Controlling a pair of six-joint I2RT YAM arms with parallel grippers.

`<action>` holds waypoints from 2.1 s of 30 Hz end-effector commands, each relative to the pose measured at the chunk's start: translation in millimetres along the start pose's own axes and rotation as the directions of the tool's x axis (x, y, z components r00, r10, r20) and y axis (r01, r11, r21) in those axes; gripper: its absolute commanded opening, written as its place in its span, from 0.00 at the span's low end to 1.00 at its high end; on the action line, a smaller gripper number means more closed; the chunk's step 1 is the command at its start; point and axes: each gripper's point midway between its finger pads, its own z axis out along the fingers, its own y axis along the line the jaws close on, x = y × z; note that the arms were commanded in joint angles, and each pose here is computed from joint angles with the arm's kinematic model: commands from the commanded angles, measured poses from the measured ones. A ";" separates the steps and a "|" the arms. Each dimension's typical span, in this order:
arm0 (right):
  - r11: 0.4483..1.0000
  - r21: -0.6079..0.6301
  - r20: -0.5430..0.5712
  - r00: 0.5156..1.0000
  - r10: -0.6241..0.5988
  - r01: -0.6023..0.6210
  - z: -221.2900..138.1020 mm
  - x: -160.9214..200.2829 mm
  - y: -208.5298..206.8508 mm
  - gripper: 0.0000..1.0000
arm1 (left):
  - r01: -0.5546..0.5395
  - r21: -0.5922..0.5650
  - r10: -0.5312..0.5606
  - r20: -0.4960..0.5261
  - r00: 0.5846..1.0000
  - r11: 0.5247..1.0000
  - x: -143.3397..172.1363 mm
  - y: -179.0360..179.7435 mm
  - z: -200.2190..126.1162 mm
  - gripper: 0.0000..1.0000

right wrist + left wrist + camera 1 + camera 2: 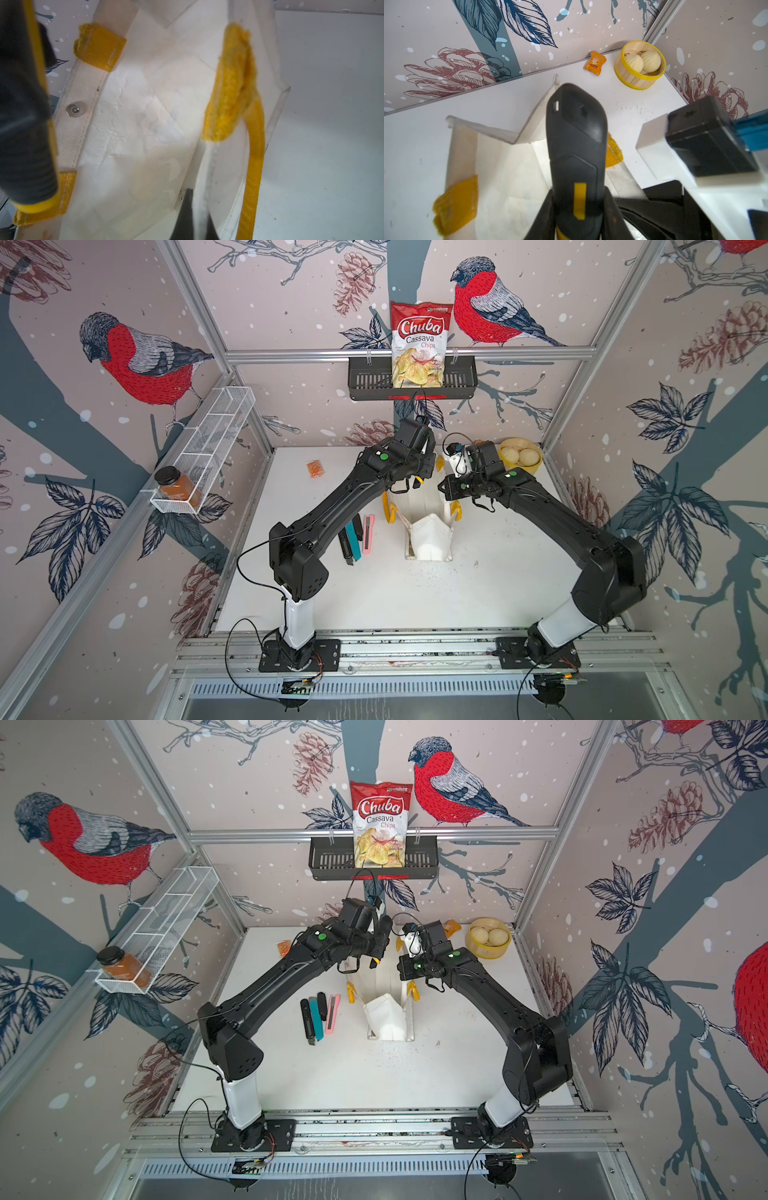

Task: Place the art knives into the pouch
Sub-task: Place the utility knife in the pouch.

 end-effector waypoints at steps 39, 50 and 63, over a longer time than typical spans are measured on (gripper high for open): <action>0.982 0.118 0.139 0.982 0.129 -0.146 -9.3 -22.7 -48.5 0.00 | -0.064 0.034 0.072 -0.321 0.945 0.997 121.9 -14.9 122.7 0.20; 0.979 0.048 0.178 0.966 0.185 -0.197 -19.7 -15.7 -63.8 0.00 | -0.083 0.014 0.083 -0.360 0.929 0.996 137.3 -14.4 137.4 0.20; 0.979 0.009 0.188 0.962 0.198 -0.203 -22.3 -14.9 -64.2 0.00 | -0.107 -0.032 0.089 -0.348 0.933 0.994 133.5 -6.4 129.4 0.47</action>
